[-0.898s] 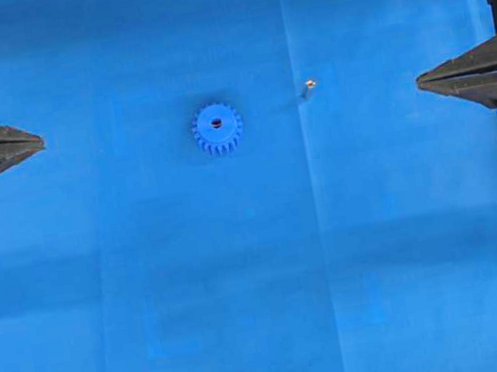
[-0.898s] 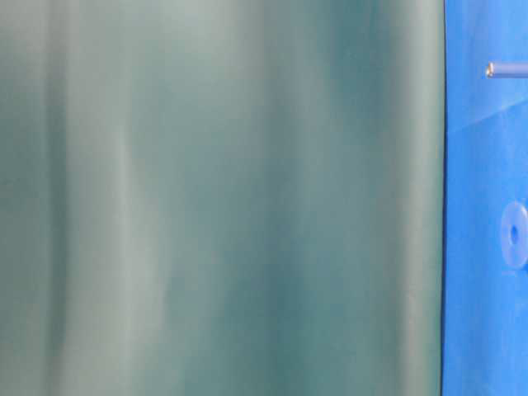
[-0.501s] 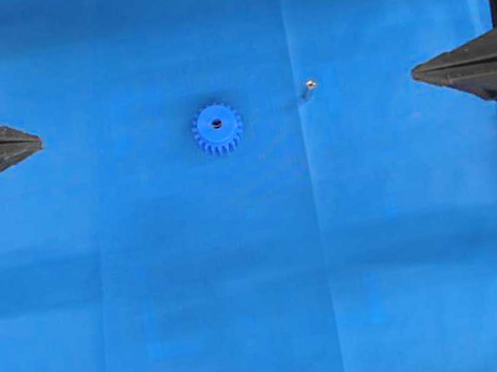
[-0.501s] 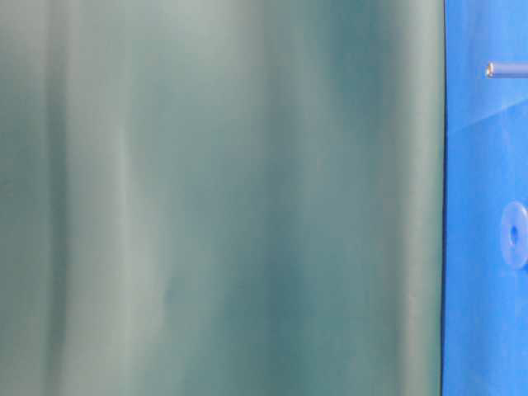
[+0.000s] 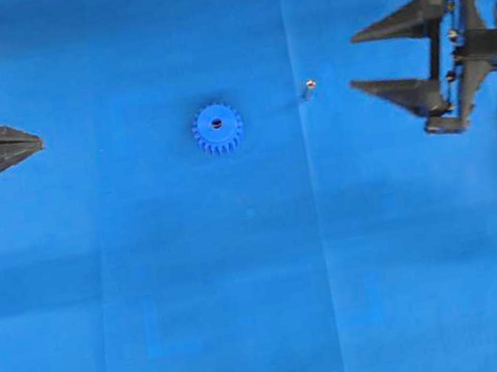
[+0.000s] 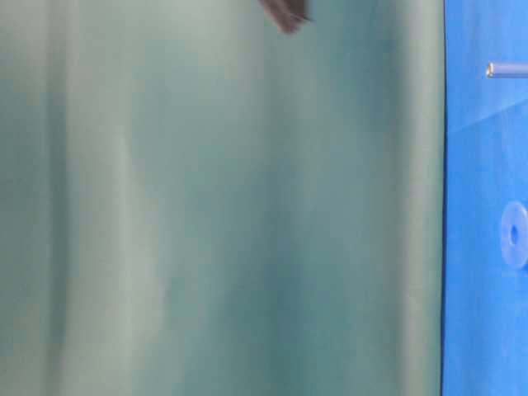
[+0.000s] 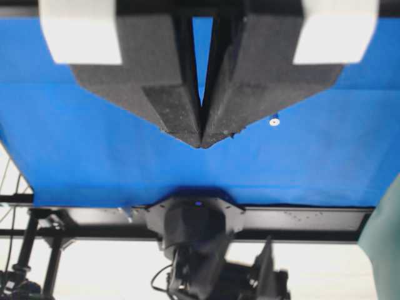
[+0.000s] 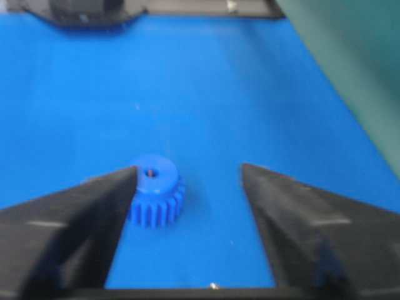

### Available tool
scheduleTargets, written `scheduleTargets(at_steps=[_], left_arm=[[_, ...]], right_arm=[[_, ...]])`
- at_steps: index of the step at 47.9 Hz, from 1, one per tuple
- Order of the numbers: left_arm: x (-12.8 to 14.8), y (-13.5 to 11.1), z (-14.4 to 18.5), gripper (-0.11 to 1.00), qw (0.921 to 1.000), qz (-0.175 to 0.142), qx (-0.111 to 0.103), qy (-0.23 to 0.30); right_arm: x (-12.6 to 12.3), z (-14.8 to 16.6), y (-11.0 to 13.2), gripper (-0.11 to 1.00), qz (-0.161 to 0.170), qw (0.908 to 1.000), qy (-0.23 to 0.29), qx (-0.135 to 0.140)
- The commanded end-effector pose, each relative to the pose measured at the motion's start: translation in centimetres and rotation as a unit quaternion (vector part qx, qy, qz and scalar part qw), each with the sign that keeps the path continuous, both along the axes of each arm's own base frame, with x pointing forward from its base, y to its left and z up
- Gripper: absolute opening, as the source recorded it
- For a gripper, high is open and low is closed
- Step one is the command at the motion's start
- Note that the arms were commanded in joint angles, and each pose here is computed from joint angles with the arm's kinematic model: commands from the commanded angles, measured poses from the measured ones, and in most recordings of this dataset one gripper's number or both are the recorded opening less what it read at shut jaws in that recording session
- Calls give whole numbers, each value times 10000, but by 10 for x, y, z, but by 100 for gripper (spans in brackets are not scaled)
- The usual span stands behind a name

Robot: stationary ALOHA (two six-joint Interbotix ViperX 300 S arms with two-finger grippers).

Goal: Insert the shaft placed at a random location into the center hole of the small gear at another random location.
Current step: 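Move the right gripper down over the silver shaft and close on it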

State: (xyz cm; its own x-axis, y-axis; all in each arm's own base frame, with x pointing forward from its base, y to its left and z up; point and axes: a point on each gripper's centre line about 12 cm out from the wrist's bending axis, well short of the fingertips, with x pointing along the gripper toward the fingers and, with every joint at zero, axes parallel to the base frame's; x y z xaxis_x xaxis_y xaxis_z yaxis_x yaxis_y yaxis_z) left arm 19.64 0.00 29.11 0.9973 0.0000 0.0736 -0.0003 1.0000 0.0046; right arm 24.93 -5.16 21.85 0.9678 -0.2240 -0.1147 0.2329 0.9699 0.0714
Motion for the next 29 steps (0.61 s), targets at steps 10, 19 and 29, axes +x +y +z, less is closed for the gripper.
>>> scheduleTargets(at_steps=[10,19,29], left_arm=[[1,0,2,0,10000,6,8,-31],[1,0,1,0,10000,-2,7,-15],[1,0,0,0,10000,-2,7,0]], right_arm=[[22,-51,-22,69,-503,9977,381,234],[29,-79,-28,69,-697,9952,609,321],[38,-100,-32,69,-822,9922,843,402]])
